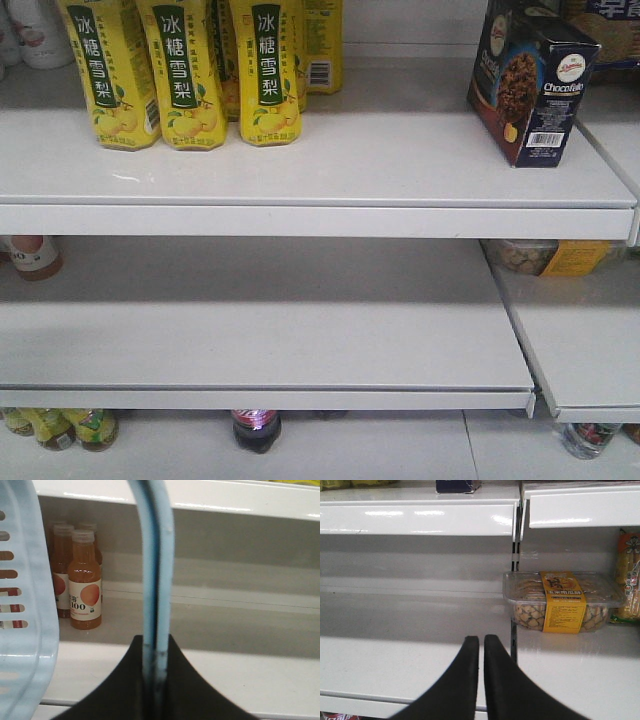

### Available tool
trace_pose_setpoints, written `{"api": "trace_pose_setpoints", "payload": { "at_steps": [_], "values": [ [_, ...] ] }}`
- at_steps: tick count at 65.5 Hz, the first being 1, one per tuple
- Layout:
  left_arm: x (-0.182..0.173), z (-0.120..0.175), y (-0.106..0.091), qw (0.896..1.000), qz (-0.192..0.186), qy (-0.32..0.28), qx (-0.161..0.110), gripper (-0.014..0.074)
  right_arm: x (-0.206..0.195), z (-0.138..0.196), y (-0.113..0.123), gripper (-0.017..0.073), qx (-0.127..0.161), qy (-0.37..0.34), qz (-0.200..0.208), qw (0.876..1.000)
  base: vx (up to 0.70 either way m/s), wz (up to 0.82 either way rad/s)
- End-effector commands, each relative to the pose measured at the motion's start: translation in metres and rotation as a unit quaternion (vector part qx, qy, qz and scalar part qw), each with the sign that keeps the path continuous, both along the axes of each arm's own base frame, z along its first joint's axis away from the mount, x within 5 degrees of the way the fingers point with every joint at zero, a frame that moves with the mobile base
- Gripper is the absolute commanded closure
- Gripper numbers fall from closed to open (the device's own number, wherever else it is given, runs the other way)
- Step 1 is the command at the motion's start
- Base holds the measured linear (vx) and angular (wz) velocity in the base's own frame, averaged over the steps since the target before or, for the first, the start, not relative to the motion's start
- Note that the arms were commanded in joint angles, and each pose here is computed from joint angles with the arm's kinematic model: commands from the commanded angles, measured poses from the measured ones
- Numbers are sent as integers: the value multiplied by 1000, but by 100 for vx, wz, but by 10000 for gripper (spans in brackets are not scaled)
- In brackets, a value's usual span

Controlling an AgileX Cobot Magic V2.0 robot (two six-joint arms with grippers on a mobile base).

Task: Left arm holds basket, right arm returns cookies

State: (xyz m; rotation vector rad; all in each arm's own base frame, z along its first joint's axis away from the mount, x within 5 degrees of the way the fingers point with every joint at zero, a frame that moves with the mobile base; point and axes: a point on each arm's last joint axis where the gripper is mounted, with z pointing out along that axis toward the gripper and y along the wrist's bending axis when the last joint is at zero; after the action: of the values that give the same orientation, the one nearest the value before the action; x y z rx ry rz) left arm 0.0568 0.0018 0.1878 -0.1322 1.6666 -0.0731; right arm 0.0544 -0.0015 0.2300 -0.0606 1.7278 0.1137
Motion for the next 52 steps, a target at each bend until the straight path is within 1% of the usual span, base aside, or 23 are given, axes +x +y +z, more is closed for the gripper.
{"api": "trace_pose_setpoints", "payload": {
  "at_steps": [1, 52],
  "values": [
    [-2, 19, 0, 997, 1, -72, 24, 596, 0, 13, 3, 570, -4, -38, 16, 999, 0, 0],
    [-2, 20, 0, 997, 1, -72, 24, 596, 0, 13, 3, 570, -4, -38, 16, 999, 0, 0]
  ]
}}
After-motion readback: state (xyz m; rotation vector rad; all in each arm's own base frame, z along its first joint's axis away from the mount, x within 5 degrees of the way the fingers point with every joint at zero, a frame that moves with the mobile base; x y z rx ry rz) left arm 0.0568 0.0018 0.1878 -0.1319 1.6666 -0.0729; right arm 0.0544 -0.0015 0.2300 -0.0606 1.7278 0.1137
